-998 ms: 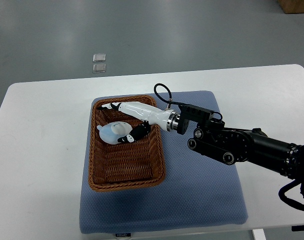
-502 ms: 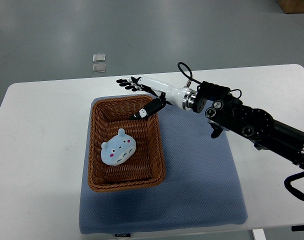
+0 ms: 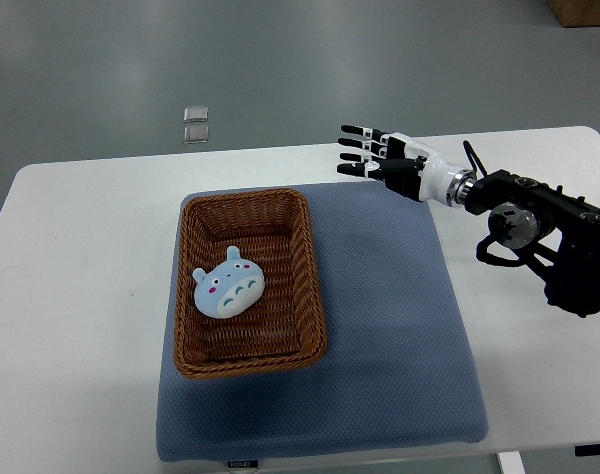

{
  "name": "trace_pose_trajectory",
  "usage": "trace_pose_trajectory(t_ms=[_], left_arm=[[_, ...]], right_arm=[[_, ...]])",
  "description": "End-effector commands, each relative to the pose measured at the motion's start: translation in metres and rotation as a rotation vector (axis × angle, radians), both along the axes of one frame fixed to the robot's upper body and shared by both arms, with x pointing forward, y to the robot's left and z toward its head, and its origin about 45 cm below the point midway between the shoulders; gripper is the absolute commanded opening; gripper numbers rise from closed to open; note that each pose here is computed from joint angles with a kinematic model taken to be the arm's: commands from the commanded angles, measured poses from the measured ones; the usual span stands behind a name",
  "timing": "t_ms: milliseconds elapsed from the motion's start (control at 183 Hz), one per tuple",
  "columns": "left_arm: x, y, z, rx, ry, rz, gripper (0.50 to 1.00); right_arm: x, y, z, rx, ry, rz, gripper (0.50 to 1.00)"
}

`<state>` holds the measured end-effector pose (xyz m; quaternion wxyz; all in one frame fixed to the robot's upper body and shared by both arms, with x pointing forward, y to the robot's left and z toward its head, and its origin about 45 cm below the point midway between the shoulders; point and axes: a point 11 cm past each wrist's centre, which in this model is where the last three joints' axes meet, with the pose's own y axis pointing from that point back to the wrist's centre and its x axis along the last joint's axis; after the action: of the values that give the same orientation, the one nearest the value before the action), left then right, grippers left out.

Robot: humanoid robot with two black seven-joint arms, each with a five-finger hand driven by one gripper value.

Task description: Place blue toy in brown basket

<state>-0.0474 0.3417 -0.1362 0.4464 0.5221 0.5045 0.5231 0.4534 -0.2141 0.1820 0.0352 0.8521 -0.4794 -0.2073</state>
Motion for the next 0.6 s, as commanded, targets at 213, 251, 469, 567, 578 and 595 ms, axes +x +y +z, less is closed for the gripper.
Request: trace_pose_trajectory(t_ms=[213, 251, 469, 567, 578, 595], left_arm=[[0.000, 0.000, 0.000, 0.000, 0.000, 0.000, 1.000], [0.000, 0.000, 0.000, 0.000, 0.000, 0.000, 1.000], [0.000, 0.000, 0.000, 0.000, 0.000, 0.000, 1.000], [0.000, 0.000, 0.000, 0.000, 0.000, 0.000, 1.000], [0.000, 0.000, 0.000, 0.000, 0.000, 0.000, 1.000], [0.000, 0.000, 0.000, 0.000, 0.000, 0.000, 1.000]], right_arm=[[0.007, -0.012, 0.006, 0.108, -0.008, -0.109, 0.917], [0.005, -0.013, 0.003, 0.108, -0.002, -0.106, 0.917], [-0.004, -0.013, -0.008, 0.129, 0.021, -0.087, 0.917], [-0.005, -0.012, -0.010, 0.142, 0.029, -0.096, 0.917], [-0.005, -0.011, -0.010, 0.145, 0.030, -0.095, 0.917], [-0.005, -0.011, -0.010, 0.147, 0.030, -0.095, 0.917]])
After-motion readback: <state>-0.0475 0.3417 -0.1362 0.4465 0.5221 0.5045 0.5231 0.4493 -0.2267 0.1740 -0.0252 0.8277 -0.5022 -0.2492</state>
